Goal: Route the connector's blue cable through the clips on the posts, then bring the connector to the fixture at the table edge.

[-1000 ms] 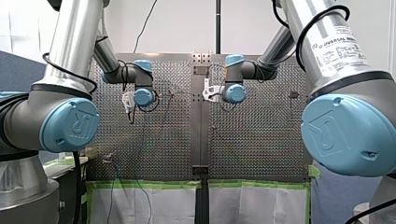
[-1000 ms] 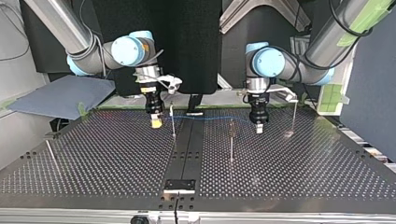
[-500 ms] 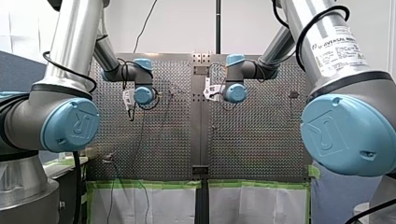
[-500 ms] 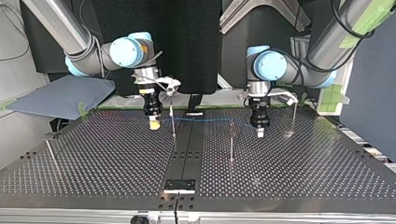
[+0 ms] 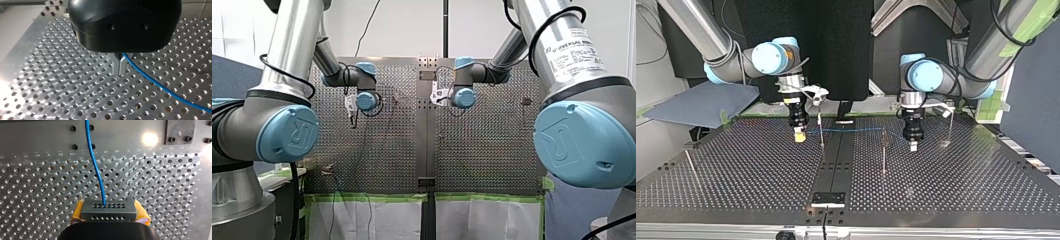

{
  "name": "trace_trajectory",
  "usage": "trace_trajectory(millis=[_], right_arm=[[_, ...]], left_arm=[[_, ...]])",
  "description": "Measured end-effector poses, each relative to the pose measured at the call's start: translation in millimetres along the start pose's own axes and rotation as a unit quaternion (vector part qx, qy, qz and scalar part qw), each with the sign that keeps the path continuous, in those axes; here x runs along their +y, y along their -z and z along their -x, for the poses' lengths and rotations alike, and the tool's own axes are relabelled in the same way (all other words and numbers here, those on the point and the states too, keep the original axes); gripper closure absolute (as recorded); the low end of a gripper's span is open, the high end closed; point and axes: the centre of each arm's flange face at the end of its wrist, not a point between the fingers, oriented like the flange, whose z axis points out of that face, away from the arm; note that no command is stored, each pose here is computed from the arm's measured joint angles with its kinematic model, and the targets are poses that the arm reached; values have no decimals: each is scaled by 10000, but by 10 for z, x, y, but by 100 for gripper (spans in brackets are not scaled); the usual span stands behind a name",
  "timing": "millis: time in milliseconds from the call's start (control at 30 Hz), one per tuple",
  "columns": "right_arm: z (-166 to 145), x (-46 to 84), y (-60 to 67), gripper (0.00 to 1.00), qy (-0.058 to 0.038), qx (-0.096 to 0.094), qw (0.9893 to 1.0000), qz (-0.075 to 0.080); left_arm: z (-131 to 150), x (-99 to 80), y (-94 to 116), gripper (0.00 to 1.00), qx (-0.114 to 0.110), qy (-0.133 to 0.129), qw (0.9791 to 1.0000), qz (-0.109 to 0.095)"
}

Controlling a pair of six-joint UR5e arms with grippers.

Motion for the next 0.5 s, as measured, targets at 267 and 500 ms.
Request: trace_trajectory(millis=[267, 500], right_arm=[[8, 12, -14, 100, 4, 0, 10000, 8], [17, 132, -52, 100, 20, 8, 9999, 101]], left_arm=[[-52, 16, -56, 100, 67, 4, 10000, 22], [-34, 40, -95, 100, 35, 33, 10000, 9]])
